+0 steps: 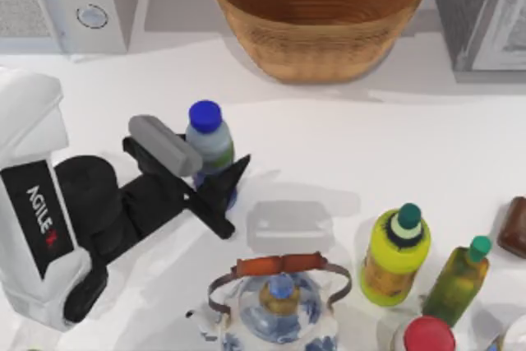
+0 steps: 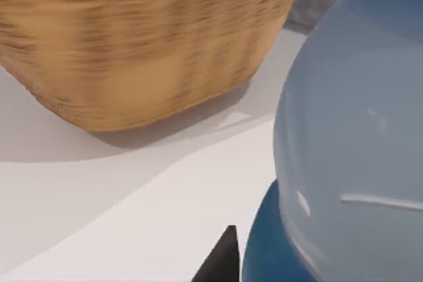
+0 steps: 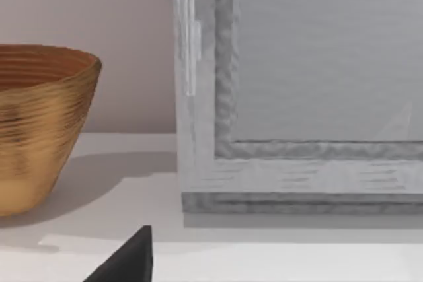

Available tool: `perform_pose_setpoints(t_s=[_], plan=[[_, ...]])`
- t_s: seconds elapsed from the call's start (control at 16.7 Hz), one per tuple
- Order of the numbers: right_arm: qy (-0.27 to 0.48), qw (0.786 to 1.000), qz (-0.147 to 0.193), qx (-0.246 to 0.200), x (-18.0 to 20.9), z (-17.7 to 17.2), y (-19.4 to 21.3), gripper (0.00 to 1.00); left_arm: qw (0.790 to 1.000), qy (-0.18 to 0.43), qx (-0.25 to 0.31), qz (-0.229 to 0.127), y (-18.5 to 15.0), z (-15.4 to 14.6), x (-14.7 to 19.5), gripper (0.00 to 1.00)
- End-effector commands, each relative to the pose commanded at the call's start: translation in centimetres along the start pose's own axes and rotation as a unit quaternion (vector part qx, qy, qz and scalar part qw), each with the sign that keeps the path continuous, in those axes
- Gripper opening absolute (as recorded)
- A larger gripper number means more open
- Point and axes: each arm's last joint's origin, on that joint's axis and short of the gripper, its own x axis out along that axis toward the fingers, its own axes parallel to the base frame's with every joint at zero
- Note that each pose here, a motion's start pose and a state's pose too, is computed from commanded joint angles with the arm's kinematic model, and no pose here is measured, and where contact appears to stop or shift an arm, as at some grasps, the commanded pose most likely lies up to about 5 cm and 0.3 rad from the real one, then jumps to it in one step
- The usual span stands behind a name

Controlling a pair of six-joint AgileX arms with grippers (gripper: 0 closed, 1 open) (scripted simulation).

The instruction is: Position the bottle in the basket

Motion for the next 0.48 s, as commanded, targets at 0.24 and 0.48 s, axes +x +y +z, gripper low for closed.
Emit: perform_pose_setpoints(t_s=[0.24, 0.48], plan=[[0.0, 1.0, 0.0, 0.0, 0.0, 0.0, 0.0, 1.0, 1.0, 0.006, -0.003, -0.002, 0.6, 1.4, -1.2, 0.0], [0.0, 1.0, 0.0, 0.0, 0.0, 0.0, 0.0, 1.0, 1.0, 0.007, -0.003, -0.007, 1.3, 4.4, -3.9, 0.0]])
